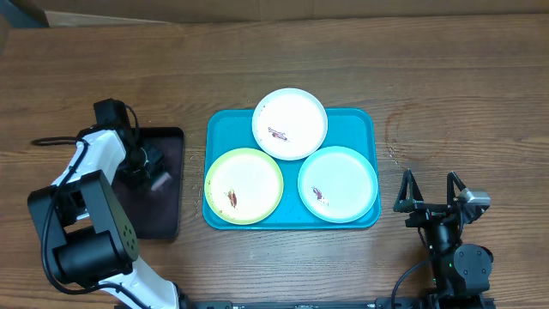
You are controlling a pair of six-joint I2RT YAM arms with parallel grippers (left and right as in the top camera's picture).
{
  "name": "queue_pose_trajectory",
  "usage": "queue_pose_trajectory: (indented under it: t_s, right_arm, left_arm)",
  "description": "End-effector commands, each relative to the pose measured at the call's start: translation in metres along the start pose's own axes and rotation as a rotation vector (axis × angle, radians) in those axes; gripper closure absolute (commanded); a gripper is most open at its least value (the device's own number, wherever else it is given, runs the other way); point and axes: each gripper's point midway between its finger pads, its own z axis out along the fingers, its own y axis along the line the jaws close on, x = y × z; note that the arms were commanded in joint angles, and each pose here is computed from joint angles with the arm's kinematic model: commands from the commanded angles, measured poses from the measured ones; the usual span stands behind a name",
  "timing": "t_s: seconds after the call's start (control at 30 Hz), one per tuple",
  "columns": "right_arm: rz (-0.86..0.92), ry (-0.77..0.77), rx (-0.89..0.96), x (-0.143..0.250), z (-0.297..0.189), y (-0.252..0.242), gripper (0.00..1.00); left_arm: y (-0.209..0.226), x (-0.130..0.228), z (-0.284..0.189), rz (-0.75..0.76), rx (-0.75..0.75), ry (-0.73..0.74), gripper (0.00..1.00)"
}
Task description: Clean dirty plates on tray and stack at the side
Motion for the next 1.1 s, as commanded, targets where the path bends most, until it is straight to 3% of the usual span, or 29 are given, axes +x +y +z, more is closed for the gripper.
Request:
queue_pose_trajectory:
  t_s: [0.0, 0.13, 0.3, 0.37, 0.4, 0.5, 0.53, 0.57, 0.6, 0.63, 1.03, 1.07]
  right_arm:
    - [-0.003, -0.001, -0.002, 0.002, 0.000, -0.001, 0.00]
    - [-0.003, -0.001, -0.002, 0.002, 0.000, -0.001, 0.00]
    - [-0.003, -0.001, -0.002, 0.002, 0.000, -0.001, 0.00]
    - [-0.003, -0.001, -0.002, 0.002, 0.000, -0.001, 0.00]
    - [-0.003, -0.001, -0.002, 0.002, 0.000, -0.001, 0.00]
    - [-0.003, -0.001, -0.002, 0.002, 0.000, -0.001, 0.00]
    - [-0.003, -0.001, -0.002, 0.002, 0.000, -0.001, 0.00]
    - [-0.003, -0.001, -0.002, 0.002, 0.000, -0.001, 0.00]
    - [-0.003, -0.001, -0.002, 0.002, 0.000, -0.001, 0.00]
    - [-0.003, -0.001, -0.002, 0.002, 0.000, -0.001, 0.00]
    - [-0.003, -0.001, -0.002, 0.002, 0.000, -0.001, 0.00]
    - [-0.003, -0.001, -0.002, 0.002, 0.000, -0.001, 0.00]
  left_arm:
    - [0.014, 0.028, 0.022, 0.000, -0.040, 0.114, 0.00]
    - [0.015, 0.040, 0.020, -0.003, -0.035, 0.166, 0.02]
    - [0.013, 0.046, 0.019, -0.008, -0.024, 0.197, 0.71]
    - [0.013, 0.045, 0.019, -0.009, -0.023, 0.195, 0.90]
    - [0.013, 0.045, 0.019, -0.009, -0.022, 0.192, 0.92]
    - [0.011, 0.042, 0.020, -0.008, -0.016, 0.183, 0.86]
    - [0.011, 0.041, 0.020, -0.008, -0.013, 0.178, 0.75]
    - [0.010, 0.039, 0.020, -0.007, -0.009, 0.170, 0.49]
    - [0.008, 0.037, 0.021, -0.006, -0.004, 0.161, 0.12]
    - [0.009, 0.033, 0.021, -0.005, -0.008, 0.142, 0.00]
    - [0.008, -0.008, 0.023, -0.002, -0.036, -0.048, 0.00]
    - [0.007, -0.010, 0.023, -0.002, -0.034, -0.052, 0.08]
